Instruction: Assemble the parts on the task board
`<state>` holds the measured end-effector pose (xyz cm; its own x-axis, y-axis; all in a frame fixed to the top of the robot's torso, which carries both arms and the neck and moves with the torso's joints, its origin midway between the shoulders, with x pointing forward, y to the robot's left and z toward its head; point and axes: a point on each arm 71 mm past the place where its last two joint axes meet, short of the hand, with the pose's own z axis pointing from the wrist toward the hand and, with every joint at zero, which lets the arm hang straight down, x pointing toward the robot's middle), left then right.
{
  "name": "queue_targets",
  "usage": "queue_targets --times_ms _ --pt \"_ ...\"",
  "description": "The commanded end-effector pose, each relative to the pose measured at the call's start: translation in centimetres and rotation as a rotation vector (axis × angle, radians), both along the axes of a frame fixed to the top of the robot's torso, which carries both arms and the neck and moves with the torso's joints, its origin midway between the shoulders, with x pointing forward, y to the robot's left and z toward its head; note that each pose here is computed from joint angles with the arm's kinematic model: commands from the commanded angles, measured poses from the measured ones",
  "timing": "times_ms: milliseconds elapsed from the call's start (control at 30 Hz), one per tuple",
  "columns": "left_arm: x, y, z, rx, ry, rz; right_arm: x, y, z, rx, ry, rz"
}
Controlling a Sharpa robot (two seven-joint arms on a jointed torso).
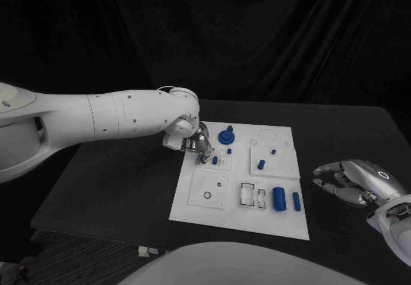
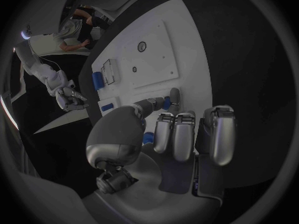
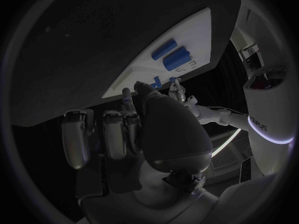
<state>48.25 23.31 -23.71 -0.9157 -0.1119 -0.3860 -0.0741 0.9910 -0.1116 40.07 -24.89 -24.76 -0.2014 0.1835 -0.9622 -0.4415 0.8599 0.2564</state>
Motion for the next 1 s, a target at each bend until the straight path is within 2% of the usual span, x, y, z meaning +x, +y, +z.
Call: queue_targets --times_ms 33,1000 --pt "-0.33 -0.12 -0.59 0.003 0.018 -0.008 0.0 -0.07 -0.12 -0.005 0.004 -0.015" --pt "-0.08 0.46 -0.64 -0.003 0.001 0.02 0.06 -0.08 -0.2 -0.011 0.011 -0.019"
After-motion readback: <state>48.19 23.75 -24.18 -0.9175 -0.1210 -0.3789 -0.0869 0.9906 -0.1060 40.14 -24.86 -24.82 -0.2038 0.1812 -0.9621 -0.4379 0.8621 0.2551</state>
